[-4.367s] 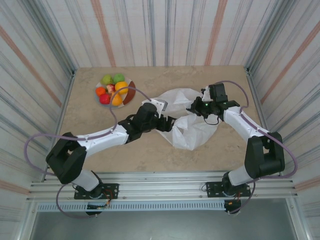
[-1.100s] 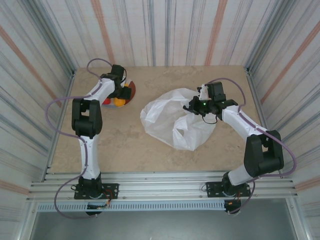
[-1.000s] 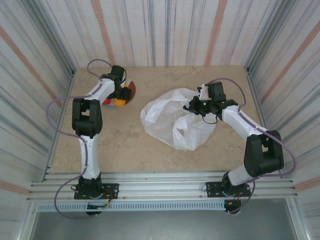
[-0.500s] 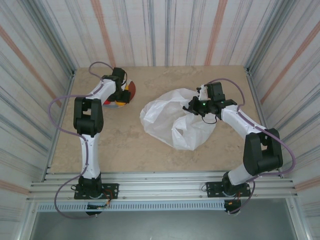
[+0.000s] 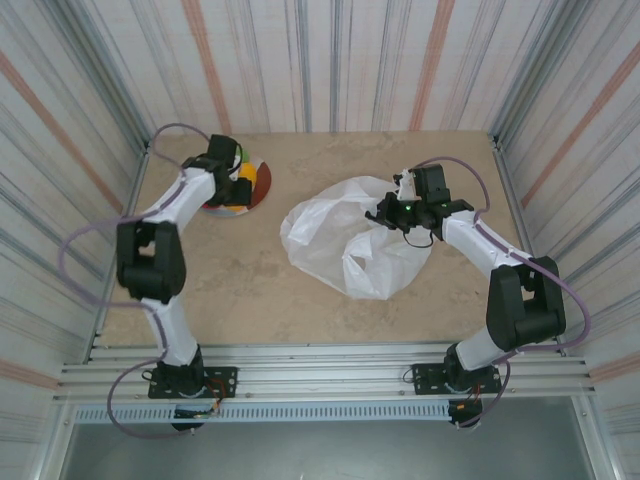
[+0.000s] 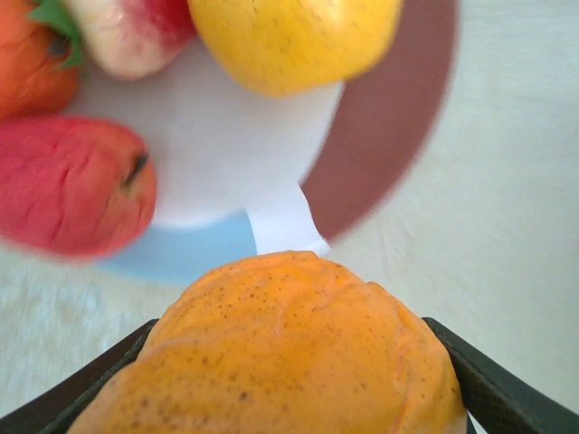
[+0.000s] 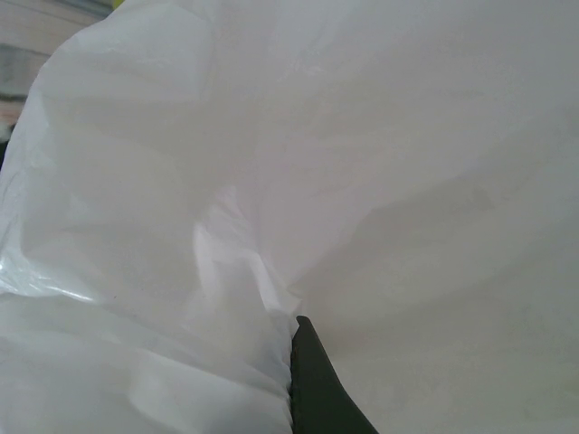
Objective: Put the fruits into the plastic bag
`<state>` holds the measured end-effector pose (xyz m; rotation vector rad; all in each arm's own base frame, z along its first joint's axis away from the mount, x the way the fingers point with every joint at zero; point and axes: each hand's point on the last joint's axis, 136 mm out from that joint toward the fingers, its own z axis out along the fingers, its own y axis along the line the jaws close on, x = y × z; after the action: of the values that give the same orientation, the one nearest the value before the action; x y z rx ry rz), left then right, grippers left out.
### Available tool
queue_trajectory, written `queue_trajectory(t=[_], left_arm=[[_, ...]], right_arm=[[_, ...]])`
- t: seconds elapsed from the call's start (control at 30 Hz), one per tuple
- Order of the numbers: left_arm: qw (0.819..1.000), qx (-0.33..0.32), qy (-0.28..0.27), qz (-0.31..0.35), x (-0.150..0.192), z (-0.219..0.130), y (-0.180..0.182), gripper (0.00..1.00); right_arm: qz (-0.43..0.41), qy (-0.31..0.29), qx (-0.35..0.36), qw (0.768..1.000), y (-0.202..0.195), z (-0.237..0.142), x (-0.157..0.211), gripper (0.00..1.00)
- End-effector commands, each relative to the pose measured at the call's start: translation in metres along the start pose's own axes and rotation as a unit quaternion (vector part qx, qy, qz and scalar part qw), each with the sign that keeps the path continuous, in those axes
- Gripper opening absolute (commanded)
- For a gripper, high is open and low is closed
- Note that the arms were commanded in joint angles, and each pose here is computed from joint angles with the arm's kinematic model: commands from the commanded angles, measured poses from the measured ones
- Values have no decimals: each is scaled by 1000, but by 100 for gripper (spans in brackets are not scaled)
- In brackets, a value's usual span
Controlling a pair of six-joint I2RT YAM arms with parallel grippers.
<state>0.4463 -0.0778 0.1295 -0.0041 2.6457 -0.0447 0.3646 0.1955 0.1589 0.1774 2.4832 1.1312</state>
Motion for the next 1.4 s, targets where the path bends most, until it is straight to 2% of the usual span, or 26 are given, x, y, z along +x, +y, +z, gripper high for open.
queue_trajectory(t=[0.0,0.13,0.3,0.43,0.77,0.9,1.0,1.17,1.37], left_arm=[[992,72,-97,-24,-6,-67,-36,70],[981,120,-153,5,20,-129,-68,68],[956,201,-201,79,58,-189,-131,68],[933,272,-205,113,82,-212,-179,68],[935,315,-121,112,124,-141,-230,66],[938,305,-103,125,134,-117,-243,66],[942,287,-107,139,138,-103,-250,67],[962,226,-104,111,134,-69,-242,68],[963,209,-148,79,112,-51,-250,69]], right_arm=[[14,-6,-4,1000,-1,0,-3,0],[20,-11,-2,1000,-1,0,-5,0],[22,-11,-3,1000,2,1,-6,0],[20,-5,-4,1000,6,2,-6,0],[18,5,-22,1000,24,-2,-3,0],[27,6,-35,999,29,-2,-3,0],[30,6,-41,999,32,0,-3,0],[31,11,-46,998,35,3,1,0],[33,19,-55,998,38,4,5,0]])
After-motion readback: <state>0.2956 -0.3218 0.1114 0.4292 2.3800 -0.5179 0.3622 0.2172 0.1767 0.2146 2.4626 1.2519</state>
